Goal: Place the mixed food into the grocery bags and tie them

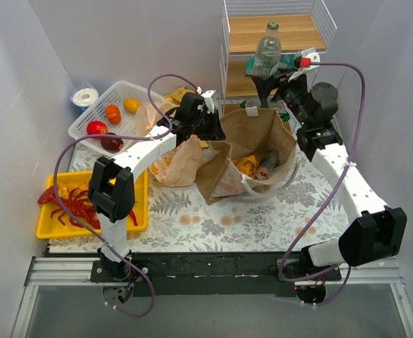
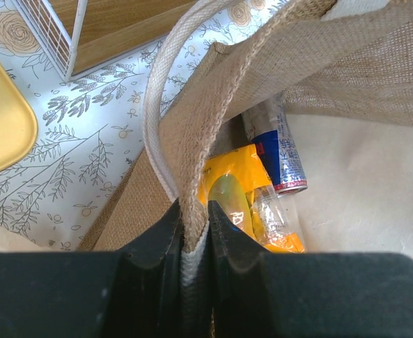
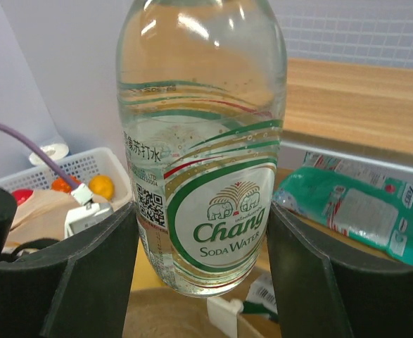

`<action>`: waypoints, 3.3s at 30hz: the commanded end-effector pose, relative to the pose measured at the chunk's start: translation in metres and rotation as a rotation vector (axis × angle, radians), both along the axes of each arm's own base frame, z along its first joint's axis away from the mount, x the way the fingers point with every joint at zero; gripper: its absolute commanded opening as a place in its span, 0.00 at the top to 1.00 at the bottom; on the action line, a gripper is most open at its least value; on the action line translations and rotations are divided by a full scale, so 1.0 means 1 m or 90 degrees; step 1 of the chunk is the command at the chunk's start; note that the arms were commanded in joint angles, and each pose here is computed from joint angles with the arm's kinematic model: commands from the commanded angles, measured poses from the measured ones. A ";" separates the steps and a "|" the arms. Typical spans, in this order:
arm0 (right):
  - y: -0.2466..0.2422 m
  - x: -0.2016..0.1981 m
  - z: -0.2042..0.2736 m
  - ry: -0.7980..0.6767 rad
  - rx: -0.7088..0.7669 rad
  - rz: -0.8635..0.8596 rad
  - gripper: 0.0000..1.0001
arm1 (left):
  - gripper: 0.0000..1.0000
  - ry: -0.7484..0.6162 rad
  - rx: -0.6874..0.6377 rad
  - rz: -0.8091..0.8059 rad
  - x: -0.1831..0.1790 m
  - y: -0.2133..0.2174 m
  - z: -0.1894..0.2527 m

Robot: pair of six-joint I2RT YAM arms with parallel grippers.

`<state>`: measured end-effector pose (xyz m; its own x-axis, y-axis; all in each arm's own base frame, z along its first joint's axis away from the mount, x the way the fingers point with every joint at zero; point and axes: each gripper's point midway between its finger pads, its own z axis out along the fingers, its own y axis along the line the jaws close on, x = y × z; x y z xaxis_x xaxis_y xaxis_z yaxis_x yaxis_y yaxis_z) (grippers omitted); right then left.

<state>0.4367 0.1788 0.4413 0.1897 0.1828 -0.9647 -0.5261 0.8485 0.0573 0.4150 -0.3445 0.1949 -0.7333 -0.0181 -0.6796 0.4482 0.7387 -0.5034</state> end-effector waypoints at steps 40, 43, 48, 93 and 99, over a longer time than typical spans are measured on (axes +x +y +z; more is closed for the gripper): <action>-0.002 -0.094 -0.238 0.309 -0.088 -0.024 0.99 | 1.00 -0.057 -0.008 -0.039 -0.018 0.013 0.013; -0.005 -0.088 -0.247 0.338 -0.104 -0.044 0.99 | 1.00 -0.060 -0.005 -0.040 -0.022 0.016 0.010; -0.005 -0.084 -0.243 0.376 -0.120 -0.052 0.76 | 1.00 -0.064 0.003 -0.041 -0.028 0.022 0.006; -0.045 -0.123 -0.172 0.529 -0.136 -0.176 0.99 | 0.02 -0.239 0.107 0.256 -0.055 0.100 0.169; -0.038 -0.118 -0.173 0.526 -0.114 -0.204 0.99 | 0.05 -0.093 -0.016 0.192 -0.153 0.083 0.143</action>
